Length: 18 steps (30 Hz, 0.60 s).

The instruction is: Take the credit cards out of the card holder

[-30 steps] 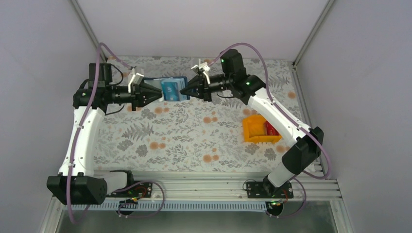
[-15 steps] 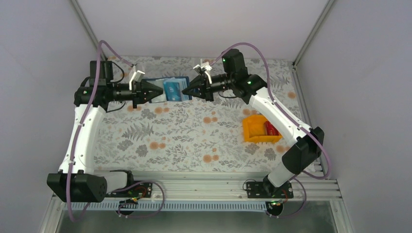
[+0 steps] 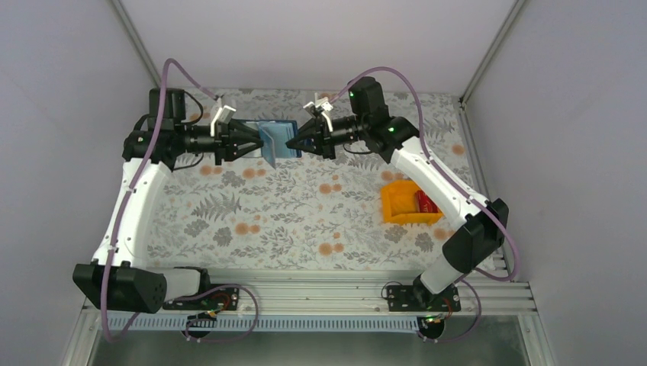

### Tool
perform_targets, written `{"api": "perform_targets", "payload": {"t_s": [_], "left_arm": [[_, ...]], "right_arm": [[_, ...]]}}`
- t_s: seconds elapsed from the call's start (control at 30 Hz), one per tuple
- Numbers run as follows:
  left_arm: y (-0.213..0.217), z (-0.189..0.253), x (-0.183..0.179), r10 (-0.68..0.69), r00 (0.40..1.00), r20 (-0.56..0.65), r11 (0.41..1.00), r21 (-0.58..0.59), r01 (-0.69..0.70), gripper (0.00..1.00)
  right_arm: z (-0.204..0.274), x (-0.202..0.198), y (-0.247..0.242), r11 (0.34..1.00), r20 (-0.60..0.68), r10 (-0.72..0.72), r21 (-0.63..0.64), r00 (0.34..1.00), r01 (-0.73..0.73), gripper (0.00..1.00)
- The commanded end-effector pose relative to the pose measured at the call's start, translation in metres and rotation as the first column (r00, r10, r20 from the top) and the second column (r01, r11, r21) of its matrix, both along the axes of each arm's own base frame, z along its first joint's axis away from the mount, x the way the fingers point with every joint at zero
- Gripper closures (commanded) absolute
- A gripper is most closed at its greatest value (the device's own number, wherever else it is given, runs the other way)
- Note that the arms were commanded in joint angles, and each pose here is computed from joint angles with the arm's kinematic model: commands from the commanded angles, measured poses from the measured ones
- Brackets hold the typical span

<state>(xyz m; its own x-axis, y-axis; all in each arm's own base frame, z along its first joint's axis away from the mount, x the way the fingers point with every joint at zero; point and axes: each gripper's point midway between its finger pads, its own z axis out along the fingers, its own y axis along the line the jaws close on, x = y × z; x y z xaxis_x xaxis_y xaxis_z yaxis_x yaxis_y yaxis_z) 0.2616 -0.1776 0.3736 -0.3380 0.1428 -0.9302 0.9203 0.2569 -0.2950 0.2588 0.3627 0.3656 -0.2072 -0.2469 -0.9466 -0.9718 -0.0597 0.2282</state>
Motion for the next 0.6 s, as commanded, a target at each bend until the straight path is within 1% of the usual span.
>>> {"api": "perform_targets", "payload": {"t_s": [0.0,0.1,0.13,0.23,0.33,0.57], "left_arm": [[-0.006,0.013,0.001,-0.027,0.998,0.055,1.0,-0.01,0.027,0.74],[-0.007,0.02,-0.008,-0.062,0.995,0.077,0.998,-0.02,0.064,0.87],[-0.007,0.021,-0.012,-0.074,0.993,0.088,0.997,-0.022,0.076,0.9],[-0.007,0.024,-0.022,-0.092,0.99,0.103,0.995,-0.021,0.095,0.92],[-0.007,0.024,-0.027,-0.101,0.989,0.109,0.994,-0.02,0.104,0.97],[-0.002,0.023,-0.037,-0.104,0.985,0.137,0.994,-0.005,0.105,0.98]], "right_arm": [[0.016,-0.021,0.005,0.993,0.024,0.108,0.051,0.994,-0.109,0.96],[0.017,-0.021,0.004,0.993,0.037,0.104,0.05,0.994,-0.105,0.96],[0.017,-0.021,0.004,0.994,0.039,0.1,0.047,0.994,-0.102,0.96],[0.016,-0.018,0.003,0.995,0.043,0.084,0.042,0.996,-0.086,0.96],[0.015,-0.015,0.003,0.997,0.04,0.07,0.037,0.997,-0.071,0.96],[0.017,-0.007,-0.005,0.999,0.05,0.031,0.033,0.998,-0.032,0.96]]}}
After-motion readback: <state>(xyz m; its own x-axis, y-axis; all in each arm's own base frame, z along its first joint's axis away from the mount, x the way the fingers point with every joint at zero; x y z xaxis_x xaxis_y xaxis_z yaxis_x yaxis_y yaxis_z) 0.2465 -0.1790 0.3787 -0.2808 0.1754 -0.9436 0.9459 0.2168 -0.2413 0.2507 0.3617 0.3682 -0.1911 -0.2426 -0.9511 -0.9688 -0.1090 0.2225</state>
